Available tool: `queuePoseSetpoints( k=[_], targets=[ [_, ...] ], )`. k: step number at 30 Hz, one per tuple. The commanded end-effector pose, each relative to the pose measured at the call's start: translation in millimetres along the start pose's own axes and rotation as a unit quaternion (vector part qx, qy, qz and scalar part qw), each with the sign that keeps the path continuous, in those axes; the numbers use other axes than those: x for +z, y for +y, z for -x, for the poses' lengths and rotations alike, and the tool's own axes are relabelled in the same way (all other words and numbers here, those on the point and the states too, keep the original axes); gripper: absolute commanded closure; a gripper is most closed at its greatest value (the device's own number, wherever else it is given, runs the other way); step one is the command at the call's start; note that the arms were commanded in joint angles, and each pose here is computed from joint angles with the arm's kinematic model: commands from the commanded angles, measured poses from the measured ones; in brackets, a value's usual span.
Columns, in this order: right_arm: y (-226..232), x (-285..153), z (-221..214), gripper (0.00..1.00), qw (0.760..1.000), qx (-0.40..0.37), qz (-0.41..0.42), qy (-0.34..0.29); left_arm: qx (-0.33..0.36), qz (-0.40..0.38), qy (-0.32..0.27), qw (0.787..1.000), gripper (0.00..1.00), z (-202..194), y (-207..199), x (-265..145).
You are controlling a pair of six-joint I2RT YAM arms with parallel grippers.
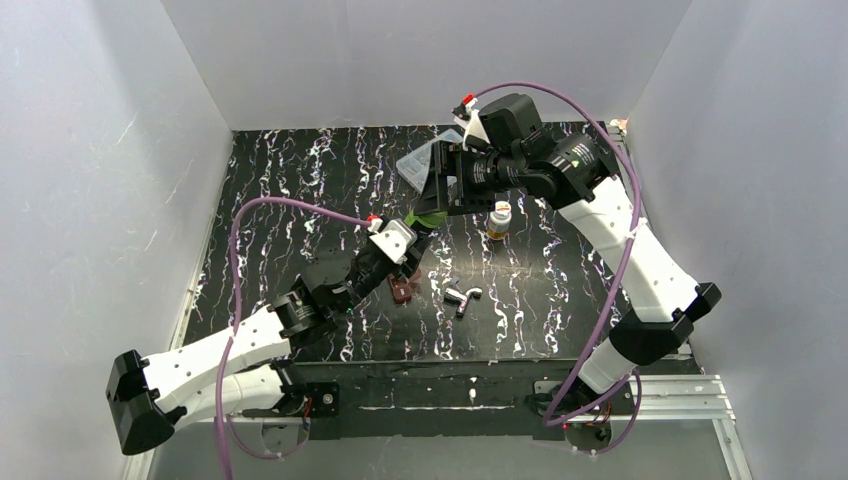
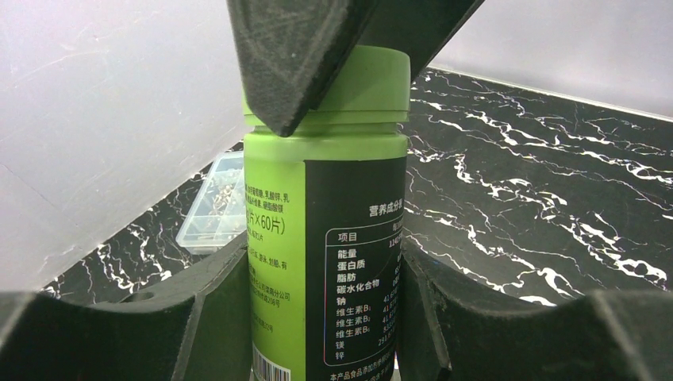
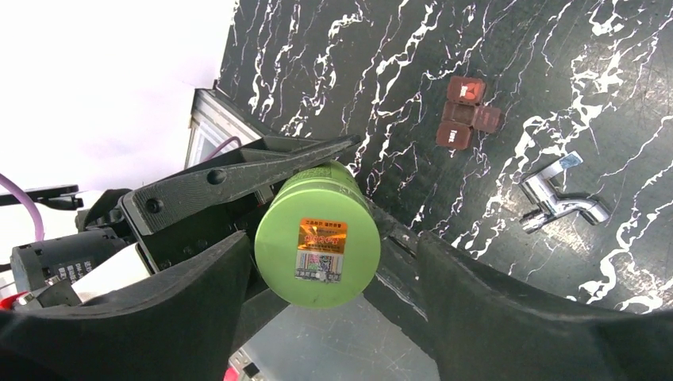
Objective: Sort the pills into containers
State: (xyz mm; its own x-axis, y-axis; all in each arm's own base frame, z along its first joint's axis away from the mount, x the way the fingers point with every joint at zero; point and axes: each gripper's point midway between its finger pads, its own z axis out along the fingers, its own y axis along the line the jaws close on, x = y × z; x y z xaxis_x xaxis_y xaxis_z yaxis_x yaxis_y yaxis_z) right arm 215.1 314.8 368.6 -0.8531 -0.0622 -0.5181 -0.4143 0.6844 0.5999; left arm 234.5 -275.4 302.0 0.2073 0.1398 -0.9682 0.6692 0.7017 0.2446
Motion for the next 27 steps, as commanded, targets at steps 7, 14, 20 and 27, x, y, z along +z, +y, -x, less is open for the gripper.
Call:
queuePoseSetpoints(
  k=[7, 14, 20, 27],
  targets=[
    [11, -15, 4, 0.45, 0.999, -0.01, 0.027, -0.02, -0.01, 0.013, -0.03, 0.999, 1.0, 17, 6, -1],
    [16, -22, 7, 0.68, 0.998, -0.037, 0.04, -0.031, -0.041, -0.012, -0.033, 0.999, 1.0, 17, -3, -9],
    [24, -40, 13, 0.73, 0.99, -0.103, 0.069, -0.066, -0.128, -0.071, -0.037, 0.988, 1.0, 14, -5, -24],
    [41, -57, 14, 0.75, 0.976, -0.149, 0.136, -0.085, -0.173, -0.152, -0.032, 0.973, 1.0, 19, -22, -38]
  ],
)
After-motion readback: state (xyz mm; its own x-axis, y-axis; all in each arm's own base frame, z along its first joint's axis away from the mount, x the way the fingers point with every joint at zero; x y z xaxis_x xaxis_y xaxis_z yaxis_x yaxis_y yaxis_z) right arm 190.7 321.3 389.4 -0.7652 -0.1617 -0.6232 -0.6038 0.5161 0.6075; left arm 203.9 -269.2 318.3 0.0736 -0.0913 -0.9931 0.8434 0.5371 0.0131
